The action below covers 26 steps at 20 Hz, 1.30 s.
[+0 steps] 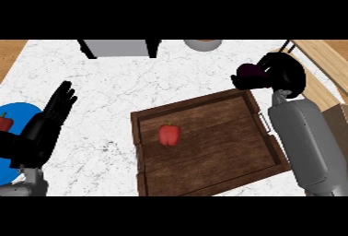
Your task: Pick the eggplant from the tray and place it in the tiered shelf
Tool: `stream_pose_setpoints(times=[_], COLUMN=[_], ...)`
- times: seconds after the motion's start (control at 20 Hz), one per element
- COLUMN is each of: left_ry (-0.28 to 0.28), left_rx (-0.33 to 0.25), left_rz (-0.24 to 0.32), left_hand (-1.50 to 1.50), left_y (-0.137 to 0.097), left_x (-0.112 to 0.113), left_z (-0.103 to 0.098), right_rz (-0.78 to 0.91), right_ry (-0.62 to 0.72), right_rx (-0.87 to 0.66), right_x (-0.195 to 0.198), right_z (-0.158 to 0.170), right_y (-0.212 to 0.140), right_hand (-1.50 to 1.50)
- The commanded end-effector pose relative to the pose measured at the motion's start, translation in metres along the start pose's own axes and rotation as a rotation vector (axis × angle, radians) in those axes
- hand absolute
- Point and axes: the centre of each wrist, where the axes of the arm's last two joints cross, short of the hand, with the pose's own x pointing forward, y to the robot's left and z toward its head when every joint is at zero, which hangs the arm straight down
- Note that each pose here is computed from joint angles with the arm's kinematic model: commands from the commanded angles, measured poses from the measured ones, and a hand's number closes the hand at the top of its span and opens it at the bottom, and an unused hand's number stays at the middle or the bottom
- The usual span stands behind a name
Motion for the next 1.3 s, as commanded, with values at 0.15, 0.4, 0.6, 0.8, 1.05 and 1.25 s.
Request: stream_pose_setpoints(times=[0.15,0.4,0.6,0.8,1.05,1.25], left_ry=[-0.031,-0.055,-0.059,-0.069,-0.069,-0.073], left_rx=[-0.057,-0.100,-0.112,-0.140,-0.114,-0.118], left_rz=[-0.001,0.000,0.011,0.001,0.004,0.012], left_hand=[0.00,0.00,0.00,0.00,0.00,0.00], left_y=[-0.012,-0.021,-0.027,-0.029,-0.030,-0.028], left_x=[0.007,0.014,0.018,0.016,0.023,0.021], left_z=[-0.004,-0.013,-0.016,-0.015,-0.023,-0.021], right_rz=[-0.109,-0.110,-0.082,-0.081,-0.141,-0.384], right_ry=[0.448,0.603,0.702,0.737,0.724,0.587], right_rx=[-0.506,-0.752,-0.845,-0.887,-0.975,-1.071], right_x=[0.025,0.052,0.060,0.075,0.075,0.073], right_z=[-0.028,-0.038,-0.048,-0.051,-0.058,-0.052], right_y=[-0.067,-0.102,-0.123,-0.130,-0.161,-0.189], right_hand=[1.50,1.50,1.50,1.50,1.50,1.50])
